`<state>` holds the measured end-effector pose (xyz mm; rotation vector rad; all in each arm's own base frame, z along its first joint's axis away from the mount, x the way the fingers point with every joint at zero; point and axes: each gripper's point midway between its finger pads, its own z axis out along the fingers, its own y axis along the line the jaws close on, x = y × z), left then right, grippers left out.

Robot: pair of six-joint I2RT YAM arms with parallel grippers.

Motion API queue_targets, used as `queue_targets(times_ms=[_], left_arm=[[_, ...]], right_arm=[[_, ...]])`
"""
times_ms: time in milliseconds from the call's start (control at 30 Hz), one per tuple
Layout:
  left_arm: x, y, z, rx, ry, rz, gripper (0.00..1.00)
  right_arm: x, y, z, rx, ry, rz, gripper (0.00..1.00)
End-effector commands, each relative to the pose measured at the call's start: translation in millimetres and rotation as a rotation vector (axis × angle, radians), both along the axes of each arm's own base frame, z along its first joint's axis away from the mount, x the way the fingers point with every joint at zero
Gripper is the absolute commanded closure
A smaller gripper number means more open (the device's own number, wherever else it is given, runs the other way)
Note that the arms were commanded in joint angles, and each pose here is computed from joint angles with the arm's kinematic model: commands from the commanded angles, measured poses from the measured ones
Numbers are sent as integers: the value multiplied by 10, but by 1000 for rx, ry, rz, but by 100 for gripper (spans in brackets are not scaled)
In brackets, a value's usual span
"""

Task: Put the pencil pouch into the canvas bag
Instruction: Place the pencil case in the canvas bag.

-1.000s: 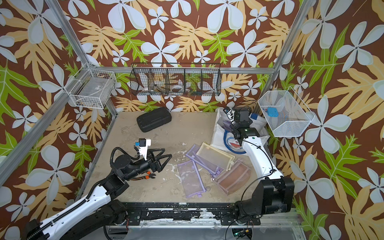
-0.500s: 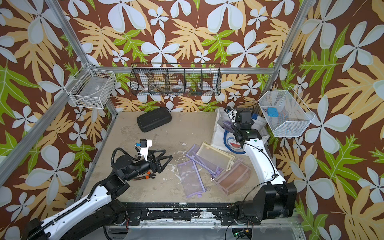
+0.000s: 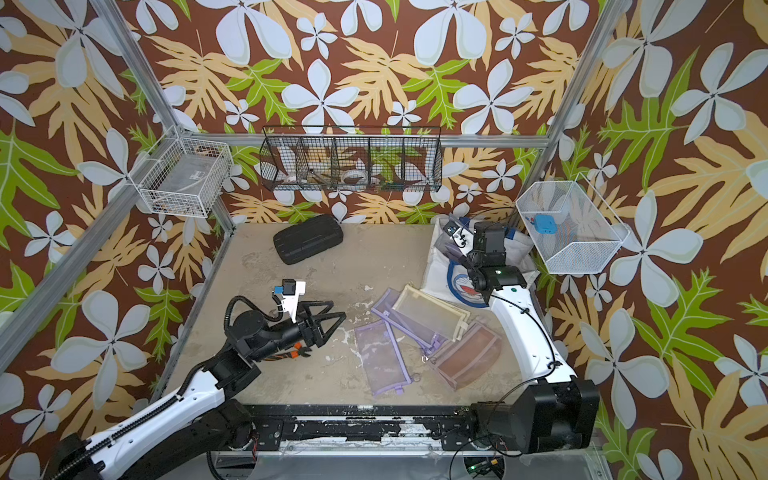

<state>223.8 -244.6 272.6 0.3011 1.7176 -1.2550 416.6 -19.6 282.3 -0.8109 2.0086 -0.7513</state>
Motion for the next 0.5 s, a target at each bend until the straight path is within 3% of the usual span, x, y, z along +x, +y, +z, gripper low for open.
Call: queue_targets(times_ms=[0, 133, 333, 467], left_arm=[[-9, 1, 78, -26, -19, -5, 4], [-11, -2, 75, -26, -18, -7, 4], [-4, -4, 73, -27, -16, -7, 5], [0, 1, 61, -23, -16, -3, 4]], right_arm=[[18, 65, -41, 11, 17, 37, 63], [48, -53, -35, 10, 12, -19, 53], [61, -469, 174, 77, -53, -171, 51], [124, -541, 217, 118, -60, -185, 47]])
